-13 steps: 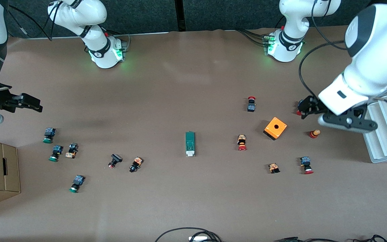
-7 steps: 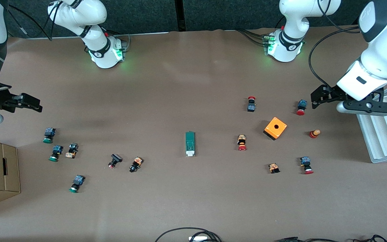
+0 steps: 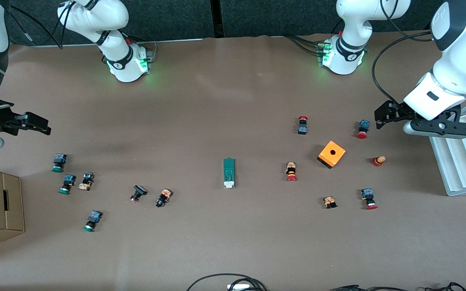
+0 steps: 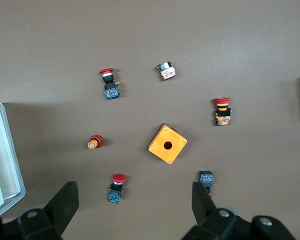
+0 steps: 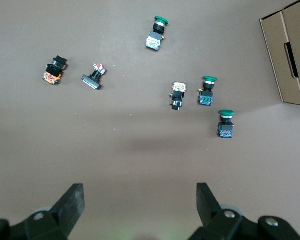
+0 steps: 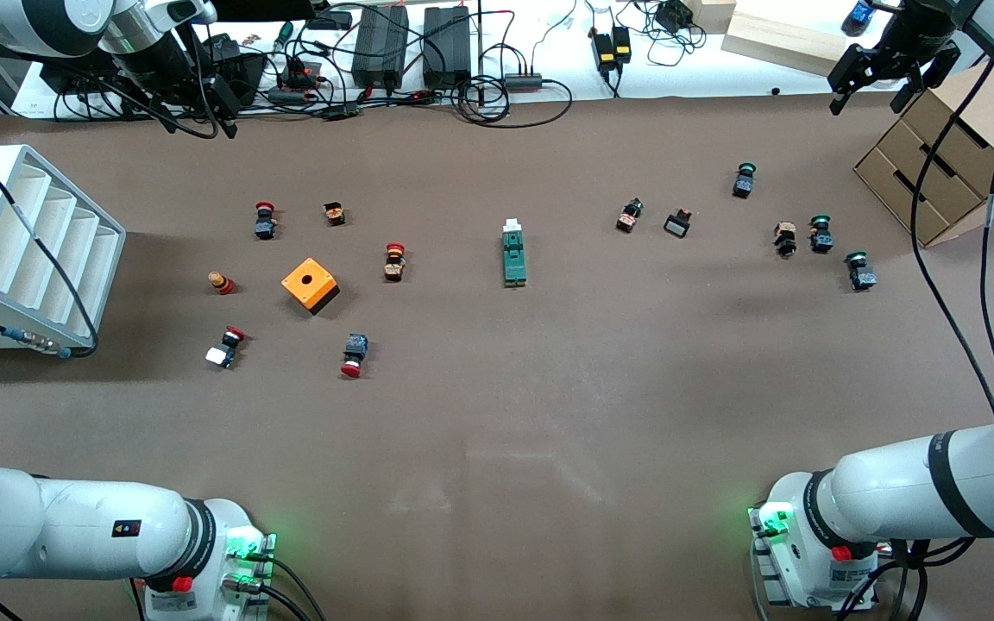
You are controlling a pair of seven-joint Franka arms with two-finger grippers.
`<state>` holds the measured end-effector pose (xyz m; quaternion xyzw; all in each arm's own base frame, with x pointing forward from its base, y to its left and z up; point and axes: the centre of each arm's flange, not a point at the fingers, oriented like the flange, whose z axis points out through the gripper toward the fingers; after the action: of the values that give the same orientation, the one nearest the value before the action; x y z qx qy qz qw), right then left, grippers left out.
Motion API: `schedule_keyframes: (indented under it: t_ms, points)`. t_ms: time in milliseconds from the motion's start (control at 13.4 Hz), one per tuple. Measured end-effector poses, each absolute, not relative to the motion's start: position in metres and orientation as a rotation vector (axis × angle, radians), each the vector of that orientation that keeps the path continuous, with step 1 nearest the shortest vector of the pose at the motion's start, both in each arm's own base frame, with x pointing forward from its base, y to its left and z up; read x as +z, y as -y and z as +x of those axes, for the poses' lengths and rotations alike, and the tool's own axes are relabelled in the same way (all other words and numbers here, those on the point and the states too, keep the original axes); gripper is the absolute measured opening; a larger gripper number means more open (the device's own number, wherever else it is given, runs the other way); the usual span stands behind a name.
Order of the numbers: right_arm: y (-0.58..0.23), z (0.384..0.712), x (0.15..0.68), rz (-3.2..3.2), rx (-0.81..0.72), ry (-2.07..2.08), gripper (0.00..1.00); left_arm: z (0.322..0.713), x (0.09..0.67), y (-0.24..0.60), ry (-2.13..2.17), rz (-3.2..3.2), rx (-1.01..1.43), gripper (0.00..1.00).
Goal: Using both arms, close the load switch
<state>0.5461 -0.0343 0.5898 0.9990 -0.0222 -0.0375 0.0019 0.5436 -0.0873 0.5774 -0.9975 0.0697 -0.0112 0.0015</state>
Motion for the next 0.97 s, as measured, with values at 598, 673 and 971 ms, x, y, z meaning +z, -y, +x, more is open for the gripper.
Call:
schedule_keyframes:
  t_ms: [598, 673, 971]
  points:
    - [0.0343, 0.5461, 0.5898, 3.135, -0.118, 0.068, 1.0, 0.5433, 0.5755, 0.0806, -0.21, -3.125, -0.01, 1.0]
    - [0.0343, 0.5462, 0.5899, 3.135, -0.116, 0.068, 1.0, 0.5433, 0.5755, 0.0802, -0.209, -3.125, -0.01, 1.0]
    - [0.0349, 0.5472, 0.5916, 3.137, -0.101, 0.0, 1.0, 0.5435, 0.5757, 0.0787, -0.207, -3.122, -0.011, 1.0]
